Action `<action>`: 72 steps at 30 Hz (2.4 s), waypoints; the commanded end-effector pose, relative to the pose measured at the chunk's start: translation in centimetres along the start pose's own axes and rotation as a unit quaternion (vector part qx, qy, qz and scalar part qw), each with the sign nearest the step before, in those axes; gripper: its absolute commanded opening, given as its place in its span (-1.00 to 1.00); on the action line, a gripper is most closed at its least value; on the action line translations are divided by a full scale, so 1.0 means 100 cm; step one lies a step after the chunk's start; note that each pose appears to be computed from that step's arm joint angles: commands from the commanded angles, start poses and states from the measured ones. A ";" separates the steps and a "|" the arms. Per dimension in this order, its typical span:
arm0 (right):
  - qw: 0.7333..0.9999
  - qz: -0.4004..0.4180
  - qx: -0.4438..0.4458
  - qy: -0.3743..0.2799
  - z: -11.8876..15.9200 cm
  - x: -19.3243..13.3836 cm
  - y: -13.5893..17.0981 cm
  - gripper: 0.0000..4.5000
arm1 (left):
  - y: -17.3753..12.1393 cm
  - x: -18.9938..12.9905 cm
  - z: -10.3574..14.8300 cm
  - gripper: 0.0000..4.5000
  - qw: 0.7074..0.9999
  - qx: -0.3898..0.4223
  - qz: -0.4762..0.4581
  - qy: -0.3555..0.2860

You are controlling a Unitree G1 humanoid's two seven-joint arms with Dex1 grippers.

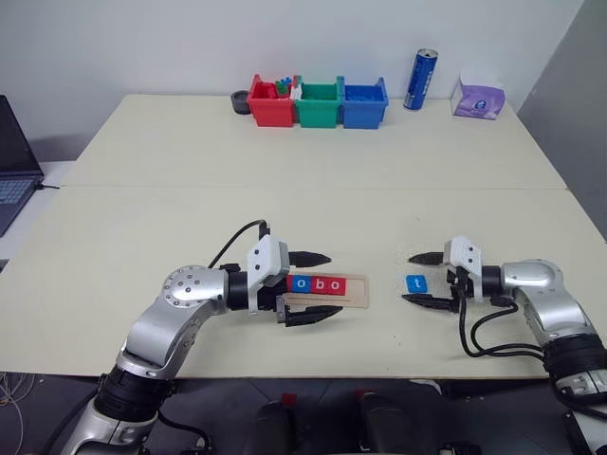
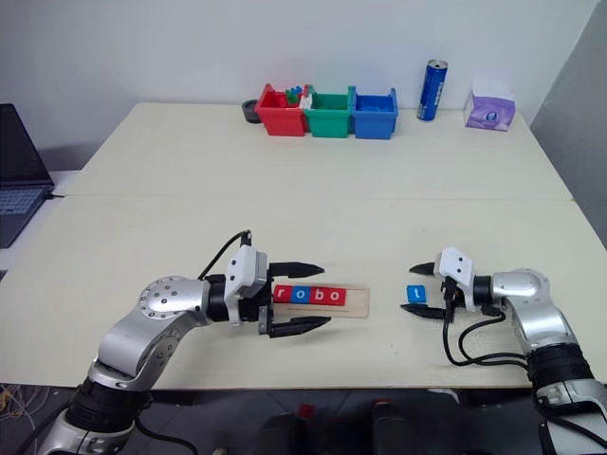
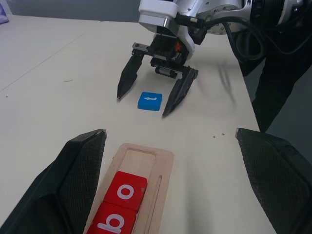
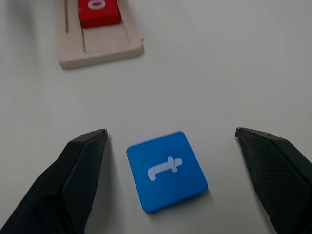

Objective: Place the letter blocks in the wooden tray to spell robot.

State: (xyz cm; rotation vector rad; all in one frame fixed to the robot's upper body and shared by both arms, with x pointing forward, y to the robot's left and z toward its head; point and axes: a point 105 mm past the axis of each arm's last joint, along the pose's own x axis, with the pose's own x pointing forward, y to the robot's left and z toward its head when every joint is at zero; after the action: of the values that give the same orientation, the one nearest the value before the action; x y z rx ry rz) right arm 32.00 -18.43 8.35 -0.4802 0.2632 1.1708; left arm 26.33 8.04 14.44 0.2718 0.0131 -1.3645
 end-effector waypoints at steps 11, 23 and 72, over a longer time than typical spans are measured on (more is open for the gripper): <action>1.000 0.012 -0.017 0.007 -0.006 -0.008 0.001 0.26 | -0.001 -0.001 0.015 1.00 1.000 0.023 -0.009 -0.017; 0.995 0.042 -0.040 -0.076 0.053 0.018 0.019 -0.35 | 0.002 -0.021 0.015 1.00 1.000 0.019 -0.001 -0.012; 0.995 0.058 -0.025 -0.072 0.057 0.079 0.033 0.56 | 0.023 -0.054 -0.003 1.00 0.998 0.037 0.030 0.030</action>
State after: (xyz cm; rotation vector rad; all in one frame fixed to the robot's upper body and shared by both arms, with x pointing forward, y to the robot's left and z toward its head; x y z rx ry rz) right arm 31.34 -8.44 8.10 -0.4101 0.1819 1.3187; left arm 27.47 13.95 14.80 0.3526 0.0418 -1.2898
